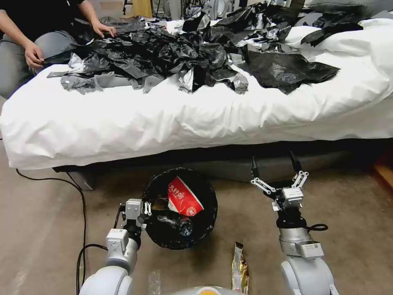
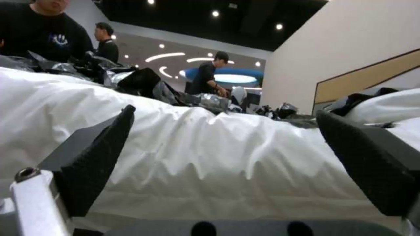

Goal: Pick up the trash bin, then pick up the garbage from the floor and place it into the trash bin.

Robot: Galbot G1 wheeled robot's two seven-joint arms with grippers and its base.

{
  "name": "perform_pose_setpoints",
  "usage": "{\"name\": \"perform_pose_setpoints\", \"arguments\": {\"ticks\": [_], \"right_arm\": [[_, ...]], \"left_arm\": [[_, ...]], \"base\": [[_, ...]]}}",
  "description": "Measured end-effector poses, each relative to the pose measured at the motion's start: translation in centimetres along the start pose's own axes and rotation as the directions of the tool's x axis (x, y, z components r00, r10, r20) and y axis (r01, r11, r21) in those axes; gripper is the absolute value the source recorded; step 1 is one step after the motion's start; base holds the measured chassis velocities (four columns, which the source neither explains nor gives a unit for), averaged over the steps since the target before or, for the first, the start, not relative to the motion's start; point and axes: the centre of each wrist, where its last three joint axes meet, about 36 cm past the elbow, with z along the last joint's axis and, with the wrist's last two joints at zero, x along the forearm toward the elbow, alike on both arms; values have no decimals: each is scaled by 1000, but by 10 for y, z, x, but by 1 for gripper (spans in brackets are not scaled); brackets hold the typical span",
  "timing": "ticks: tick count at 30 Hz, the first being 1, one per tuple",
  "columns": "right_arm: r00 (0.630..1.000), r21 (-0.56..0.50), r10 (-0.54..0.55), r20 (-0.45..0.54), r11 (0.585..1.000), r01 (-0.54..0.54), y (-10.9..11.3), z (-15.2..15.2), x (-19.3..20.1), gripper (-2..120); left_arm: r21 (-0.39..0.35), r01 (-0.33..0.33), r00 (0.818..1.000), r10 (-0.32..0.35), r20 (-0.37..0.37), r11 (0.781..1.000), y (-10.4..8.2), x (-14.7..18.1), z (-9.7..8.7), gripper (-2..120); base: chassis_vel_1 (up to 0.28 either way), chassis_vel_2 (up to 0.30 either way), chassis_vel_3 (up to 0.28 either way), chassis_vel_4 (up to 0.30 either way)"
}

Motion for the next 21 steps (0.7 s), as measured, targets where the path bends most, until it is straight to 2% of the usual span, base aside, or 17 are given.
{"name": "perform_pose_setpoints", "arguments": {"ticks": [7,11,21], "right_arm": [[1000,0,-3,-1,1000,3,0,-1,-1,100],[1000,-1,-3,0,1000,3,0,-1,-2,100],[1000,-2,-2,4,1000,2,0,-1,-2,100]], "left_arm": [[1,3,1000,-3,1,1000,1,0,0,0],[1,4,1000,-4,1,1000,1,-1,0,0],[1,5,1000,-5,0,1000,2,-1,1,0]], "base": [[32,-23,-25,35],[131,-120,-132,142],[237,-226,-221,226]]}}
